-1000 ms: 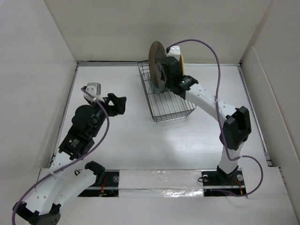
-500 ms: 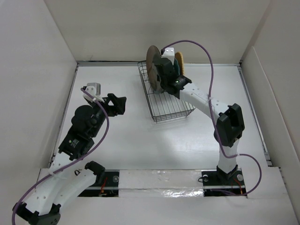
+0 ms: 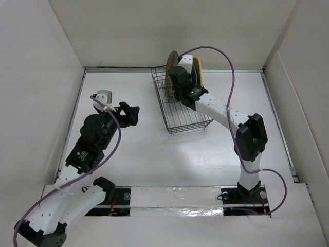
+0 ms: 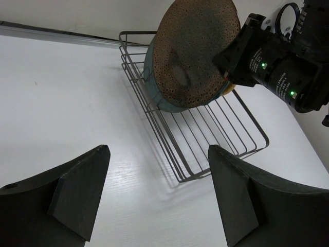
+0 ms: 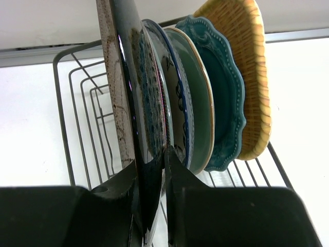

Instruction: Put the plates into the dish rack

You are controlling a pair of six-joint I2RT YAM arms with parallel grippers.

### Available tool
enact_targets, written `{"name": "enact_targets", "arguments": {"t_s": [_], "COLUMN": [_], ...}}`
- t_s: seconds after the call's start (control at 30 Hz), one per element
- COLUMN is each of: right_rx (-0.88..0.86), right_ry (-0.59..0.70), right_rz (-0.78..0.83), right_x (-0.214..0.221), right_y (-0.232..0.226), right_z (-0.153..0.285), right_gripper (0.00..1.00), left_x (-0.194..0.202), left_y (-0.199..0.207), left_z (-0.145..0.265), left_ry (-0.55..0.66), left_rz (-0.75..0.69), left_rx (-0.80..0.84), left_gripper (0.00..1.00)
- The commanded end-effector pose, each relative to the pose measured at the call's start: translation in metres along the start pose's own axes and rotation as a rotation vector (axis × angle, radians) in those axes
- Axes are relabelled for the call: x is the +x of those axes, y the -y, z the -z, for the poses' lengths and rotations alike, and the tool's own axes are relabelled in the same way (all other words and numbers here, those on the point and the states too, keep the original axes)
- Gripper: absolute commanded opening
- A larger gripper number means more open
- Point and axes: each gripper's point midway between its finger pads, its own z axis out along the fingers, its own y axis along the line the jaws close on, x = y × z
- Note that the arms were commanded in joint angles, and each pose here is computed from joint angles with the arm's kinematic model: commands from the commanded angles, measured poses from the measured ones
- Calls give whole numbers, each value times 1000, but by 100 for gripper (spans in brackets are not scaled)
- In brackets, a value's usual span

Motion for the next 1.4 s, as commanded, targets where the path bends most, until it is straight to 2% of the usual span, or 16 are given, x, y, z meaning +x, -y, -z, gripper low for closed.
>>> {"name": "enact_targets", "arguments": {"t_s": [0.0,0.23,0.4,0.47,0.5,0.53,0.6,0.63,0.73,0.87,0.97,1.0,1.1,1.13,1.17,1.37], "right_rx": [-38,-54,-72,-80,-83,-100,-109,-117,-136,-109,-109,-131,-112,-112,-68,-49], "right_ry": [185,105,84,84,88,96,114,130,149,225,236,263,240,281,251,373], "right_rz": [-216,-126,-114,-112,-111,-117,-124,-138,-151,-197,-188,-219,-228,-280,-261,-453], "right_x": [-67,-17,-5,-10,-13,-21,-32,-44,-63,-108,-107,-123,-100,-115,-86,-76], "right_y": [-15,-42,-49,-50,-50,-53,-51,-48,-43,-10,11,24,61,86,109,218], "right_z": [6,-3,-3,-1,0,8,14,21,34,68,84,104,110,131,125,170], "right_gripper": [0,0,0,13,21,39,59,77,100,100,100,100,100,100,100,100], "left_x": [-14,-13,-12,-11,-10,-9,-9,-9,-9,-9,-10,-10,-13,-14,-15,-25], "left_y": [7,7,3,1,0,-1,-1,-2,-5,-7,-10,-11,-16,-17,-20,-24], "left_z": [1,-1,-2,-4,-4,-5,-5,-5,-6,-6,-6,-6,-5,-4,-3,2], "left_ry": [49,42,44,39,37,32,33,32,36,42,47,47,62,69,75,116], "left_rz": [2,0,-1,0,1,0,3,2,5,5,2,3,2,3,2,5], "left_rx": [27,24,5,-12,-16,-20,-24,-28,-45,-55,-70,-76,-102,-109,-123,-143], "left_gripper": [75,75,75,79,86,86,87,87,88,88,88,89,88,88,88,88]}}
